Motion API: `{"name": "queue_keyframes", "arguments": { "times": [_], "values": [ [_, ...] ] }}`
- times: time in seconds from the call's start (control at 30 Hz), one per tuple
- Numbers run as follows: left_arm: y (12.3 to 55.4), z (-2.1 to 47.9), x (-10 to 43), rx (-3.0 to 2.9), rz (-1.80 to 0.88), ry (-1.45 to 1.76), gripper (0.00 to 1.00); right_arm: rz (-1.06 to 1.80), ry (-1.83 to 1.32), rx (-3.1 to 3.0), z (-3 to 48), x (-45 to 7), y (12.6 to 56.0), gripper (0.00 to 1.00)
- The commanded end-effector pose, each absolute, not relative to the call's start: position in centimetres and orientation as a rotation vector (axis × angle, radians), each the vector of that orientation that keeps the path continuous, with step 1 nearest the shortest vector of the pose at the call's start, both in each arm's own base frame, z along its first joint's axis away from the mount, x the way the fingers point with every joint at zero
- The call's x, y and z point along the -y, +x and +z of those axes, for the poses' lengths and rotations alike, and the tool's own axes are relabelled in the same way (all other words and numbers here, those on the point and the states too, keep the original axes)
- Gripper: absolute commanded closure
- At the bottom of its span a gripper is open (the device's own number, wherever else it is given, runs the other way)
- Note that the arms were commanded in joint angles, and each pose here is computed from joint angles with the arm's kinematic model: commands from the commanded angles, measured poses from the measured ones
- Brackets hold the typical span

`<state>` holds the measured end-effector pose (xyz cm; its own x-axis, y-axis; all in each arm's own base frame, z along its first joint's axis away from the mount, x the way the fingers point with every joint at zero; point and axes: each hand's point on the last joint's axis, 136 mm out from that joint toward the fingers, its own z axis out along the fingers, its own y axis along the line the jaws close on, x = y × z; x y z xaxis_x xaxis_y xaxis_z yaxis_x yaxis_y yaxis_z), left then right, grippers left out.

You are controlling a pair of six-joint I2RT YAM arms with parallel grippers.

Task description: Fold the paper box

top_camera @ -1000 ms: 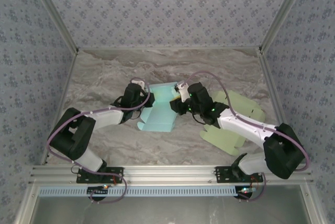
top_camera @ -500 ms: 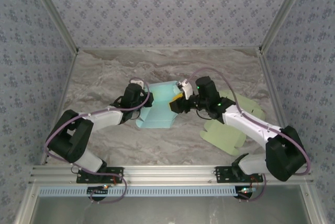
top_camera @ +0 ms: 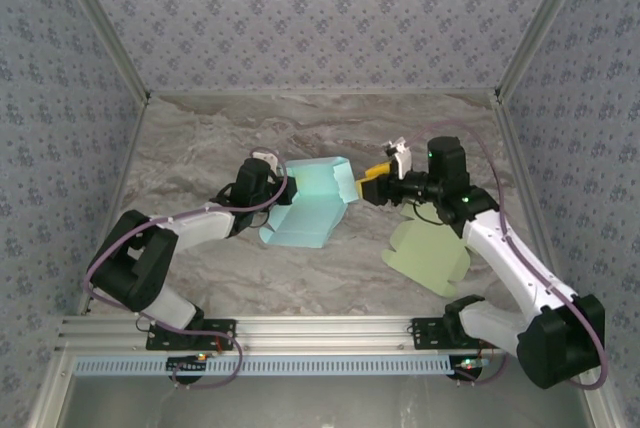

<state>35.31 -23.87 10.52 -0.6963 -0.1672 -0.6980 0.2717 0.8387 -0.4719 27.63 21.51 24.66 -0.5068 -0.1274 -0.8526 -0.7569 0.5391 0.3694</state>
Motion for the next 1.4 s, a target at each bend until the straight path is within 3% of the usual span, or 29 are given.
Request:
{"name": "queue_keyframes", "arguments": {
  "times": [0.0, 0.6, 0.9, 1.37],
  "values": [
    [35.8, 14.3, 25.2, -2.133, -0.787, 0.129, 1.0, 0.895, -0.665, -2.069, 22.6, -20.8, 28.8, 0.49],
    [36.1, 13.6, 25.3, -2.16, -0.776, 0.098, 1.0, 0.715, -0.712, -2.1, 19.6, -25.7, 31.9, 0.76],
    [36.2, 13.0, 24.2, -2.173, -0.663, 0.053, 1.0, 0.458, -0.478, -2.084, 18.8, -25.0, 34.8, 0.72],
    [35.4, 12.3, 23.4, -2.22, -0.555, -0.05, 1.0, 0.2, -0.474, -2.055, 16.2, -27.5, 38.4, 0.71]
  ]
}}
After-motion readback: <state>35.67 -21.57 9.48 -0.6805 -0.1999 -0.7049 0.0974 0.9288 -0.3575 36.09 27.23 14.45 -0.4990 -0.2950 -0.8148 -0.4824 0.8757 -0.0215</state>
